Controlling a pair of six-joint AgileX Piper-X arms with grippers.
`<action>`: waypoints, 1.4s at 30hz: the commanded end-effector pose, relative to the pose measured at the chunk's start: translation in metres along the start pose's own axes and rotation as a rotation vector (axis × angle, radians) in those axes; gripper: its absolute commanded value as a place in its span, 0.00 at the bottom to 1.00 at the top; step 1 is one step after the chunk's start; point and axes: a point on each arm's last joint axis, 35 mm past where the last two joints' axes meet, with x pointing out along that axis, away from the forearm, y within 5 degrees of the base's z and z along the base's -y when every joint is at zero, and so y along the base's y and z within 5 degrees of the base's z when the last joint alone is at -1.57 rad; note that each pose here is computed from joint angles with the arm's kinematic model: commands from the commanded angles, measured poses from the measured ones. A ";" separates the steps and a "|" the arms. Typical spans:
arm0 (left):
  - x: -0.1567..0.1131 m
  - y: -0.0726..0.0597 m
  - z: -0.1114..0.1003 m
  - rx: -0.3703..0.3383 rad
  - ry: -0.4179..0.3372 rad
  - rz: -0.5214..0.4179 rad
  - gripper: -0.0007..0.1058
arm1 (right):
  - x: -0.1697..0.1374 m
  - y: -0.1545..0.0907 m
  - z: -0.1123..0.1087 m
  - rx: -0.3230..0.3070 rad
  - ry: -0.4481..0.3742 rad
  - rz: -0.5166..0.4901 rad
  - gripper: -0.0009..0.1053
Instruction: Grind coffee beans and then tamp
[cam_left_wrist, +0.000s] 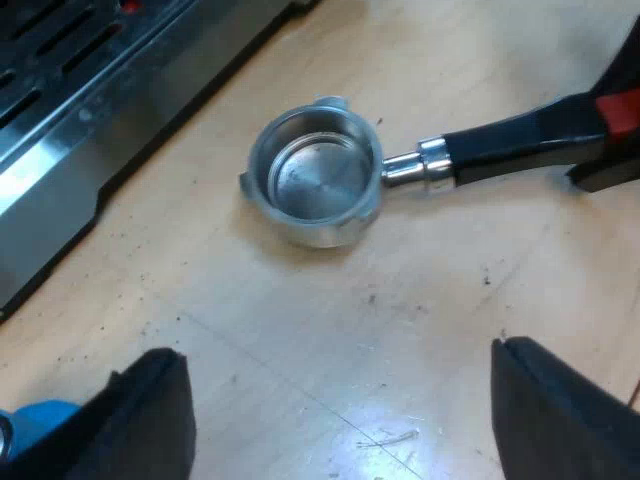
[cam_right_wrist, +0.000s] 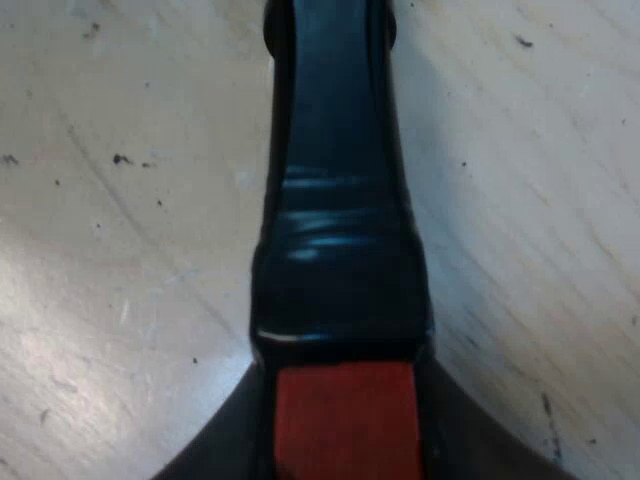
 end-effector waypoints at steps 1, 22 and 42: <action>0.009 0.003 0.007 -0.005 0.007 0.011 0.62 | -0.002 -0.002 0.007 0.013 -0.045 -0.008 0.01; 0.019 0.001 0.010 0.020 0.032 -0.022 0.62 | 0.005 0.001 -0.011 0.101 0.113 -0.007 0.53; 0.005 -0.001 0.015 0.001 0.096 0.074 0.62 | -0.046 -0.013 0.028 0.077 0.136 0.018 0.53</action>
